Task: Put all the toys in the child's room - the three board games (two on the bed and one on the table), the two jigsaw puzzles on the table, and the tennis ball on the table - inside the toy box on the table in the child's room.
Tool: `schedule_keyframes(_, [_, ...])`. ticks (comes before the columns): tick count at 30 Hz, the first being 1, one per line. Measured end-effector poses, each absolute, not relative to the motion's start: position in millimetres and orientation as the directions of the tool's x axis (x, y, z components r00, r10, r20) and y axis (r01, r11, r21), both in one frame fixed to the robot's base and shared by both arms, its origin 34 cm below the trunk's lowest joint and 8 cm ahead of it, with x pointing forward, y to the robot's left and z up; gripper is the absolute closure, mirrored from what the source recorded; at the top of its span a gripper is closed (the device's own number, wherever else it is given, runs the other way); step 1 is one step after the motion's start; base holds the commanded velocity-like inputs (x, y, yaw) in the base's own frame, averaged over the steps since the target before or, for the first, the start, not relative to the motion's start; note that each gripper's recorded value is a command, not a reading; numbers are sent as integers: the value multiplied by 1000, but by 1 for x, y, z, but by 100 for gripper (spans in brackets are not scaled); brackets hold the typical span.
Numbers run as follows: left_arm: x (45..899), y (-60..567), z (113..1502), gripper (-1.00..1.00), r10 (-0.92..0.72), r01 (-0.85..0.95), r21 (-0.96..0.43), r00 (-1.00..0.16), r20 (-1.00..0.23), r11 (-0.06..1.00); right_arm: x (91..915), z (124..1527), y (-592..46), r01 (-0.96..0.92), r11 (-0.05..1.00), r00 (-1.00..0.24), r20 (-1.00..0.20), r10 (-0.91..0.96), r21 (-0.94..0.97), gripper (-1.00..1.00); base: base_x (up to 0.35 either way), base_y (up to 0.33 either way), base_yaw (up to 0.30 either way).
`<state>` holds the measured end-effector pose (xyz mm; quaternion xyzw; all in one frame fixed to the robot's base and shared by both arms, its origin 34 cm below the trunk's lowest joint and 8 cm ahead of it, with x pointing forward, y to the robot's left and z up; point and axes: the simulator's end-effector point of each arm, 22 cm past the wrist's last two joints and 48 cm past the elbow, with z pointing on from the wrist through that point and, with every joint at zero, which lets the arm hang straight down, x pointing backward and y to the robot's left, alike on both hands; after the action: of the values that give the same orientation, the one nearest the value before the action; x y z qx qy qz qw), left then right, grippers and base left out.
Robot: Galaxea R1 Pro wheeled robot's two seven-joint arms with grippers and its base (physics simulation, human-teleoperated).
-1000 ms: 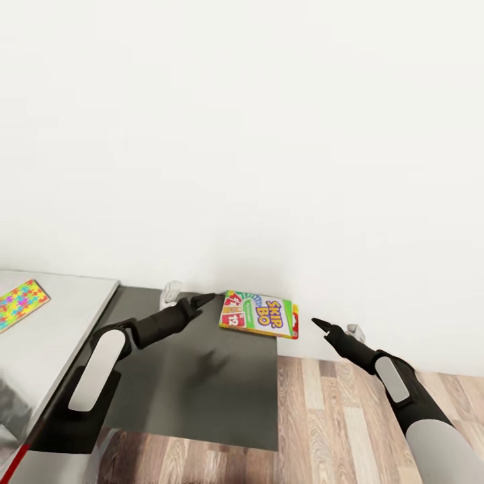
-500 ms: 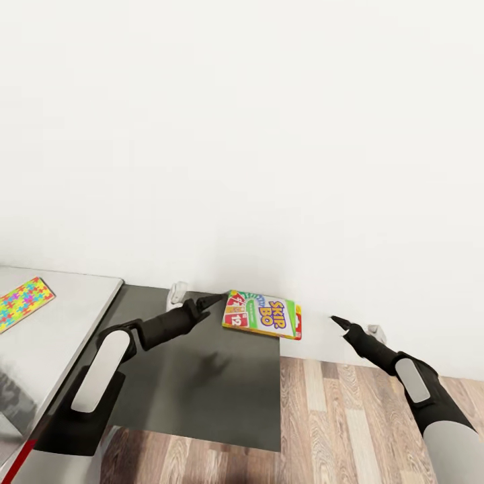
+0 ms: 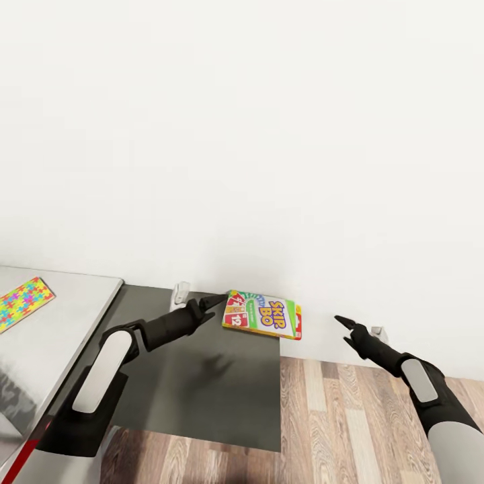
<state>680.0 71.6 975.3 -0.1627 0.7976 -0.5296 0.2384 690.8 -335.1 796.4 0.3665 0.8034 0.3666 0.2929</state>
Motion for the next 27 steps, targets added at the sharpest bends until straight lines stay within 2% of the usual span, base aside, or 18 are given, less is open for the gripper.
schedule_keyframes(27, [688,67,955,-100,-504,-6,-923,-839,-205,385,706,791,-320,373,335,-537,-93,838,865,-100,0,0,0])
